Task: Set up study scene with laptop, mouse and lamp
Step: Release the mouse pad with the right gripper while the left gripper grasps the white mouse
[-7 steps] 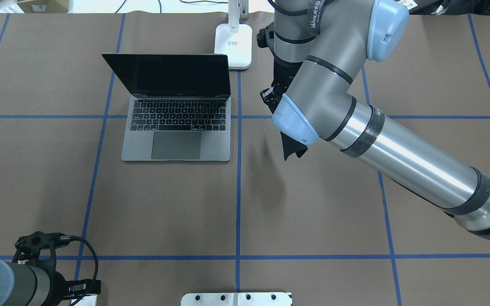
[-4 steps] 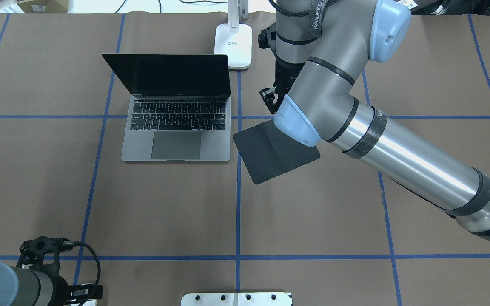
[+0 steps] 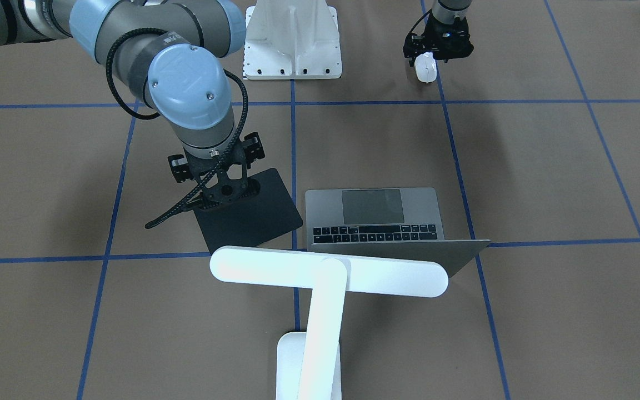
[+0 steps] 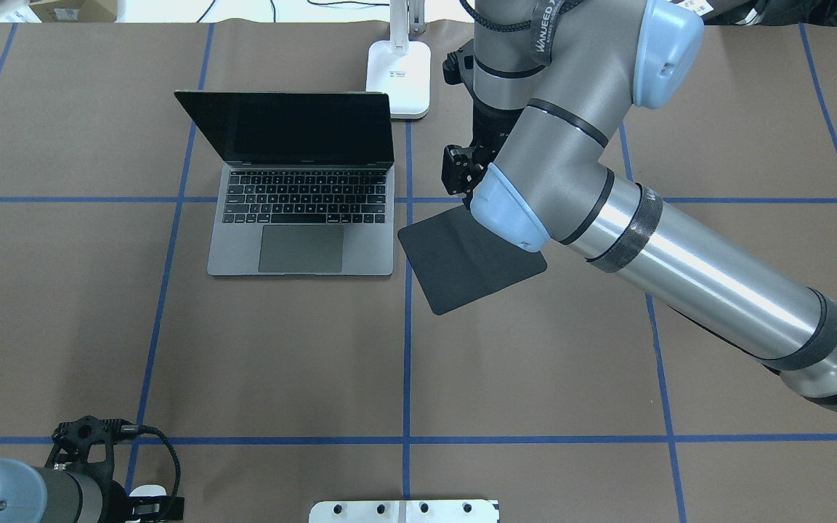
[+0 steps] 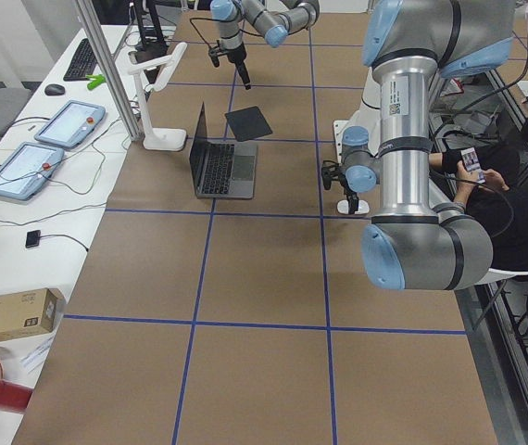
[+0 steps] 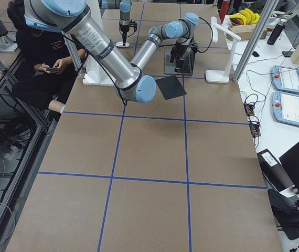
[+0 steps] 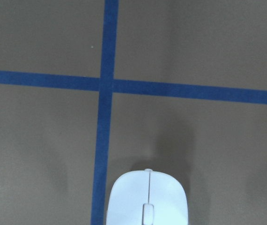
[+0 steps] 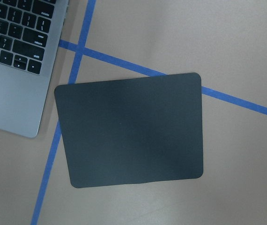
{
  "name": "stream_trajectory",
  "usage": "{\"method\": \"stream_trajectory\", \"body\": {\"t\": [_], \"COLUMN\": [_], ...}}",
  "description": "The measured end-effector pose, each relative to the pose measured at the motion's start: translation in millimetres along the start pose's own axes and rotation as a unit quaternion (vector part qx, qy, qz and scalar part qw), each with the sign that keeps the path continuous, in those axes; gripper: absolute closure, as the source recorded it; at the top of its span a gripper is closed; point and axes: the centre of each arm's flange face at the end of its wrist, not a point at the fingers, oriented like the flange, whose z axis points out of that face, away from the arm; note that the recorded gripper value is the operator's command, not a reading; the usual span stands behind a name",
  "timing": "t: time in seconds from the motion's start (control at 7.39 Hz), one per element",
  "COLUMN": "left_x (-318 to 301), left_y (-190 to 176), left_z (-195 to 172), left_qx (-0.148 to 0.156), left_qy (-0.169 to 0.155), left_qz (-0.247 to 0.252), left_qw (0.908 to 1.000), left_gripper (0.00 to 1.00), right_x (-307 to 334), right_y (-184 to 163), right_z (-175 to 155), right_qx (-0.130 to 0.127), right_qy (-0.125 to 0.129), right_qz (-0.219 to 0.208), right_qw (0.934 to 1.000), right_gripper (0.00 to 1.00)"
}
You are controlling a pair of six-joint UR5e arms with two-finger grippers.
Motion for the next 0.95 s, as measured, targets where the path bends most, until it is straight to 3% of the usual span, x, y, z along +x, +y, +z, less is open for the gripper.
{"method": "stream_trajectory", "body": {"t": [0.41,0.95], "left_x": [-1.3,0.1], "left_y": [0.8,3.1], "left_z": [4.1,4.4], "left_qx": [-0.002,-0.007], "left_qy": [0.004,0.006], "left_qz": [0.001,0.003], "left_qw": [1.0,1.0], "left_gripper": [0.2,0.27], "right_x": [0.7,2.9], "right_y": [0.9,1.4], "right_z": [0.0,0.9], "right_qx": [0.001,0.003], "right_qy": [0.0,0.005], "right_qz": [-0.002,-0.009], "right_qw": [1.0,0.9999], "right_gripper": [0.0,0.0]}}
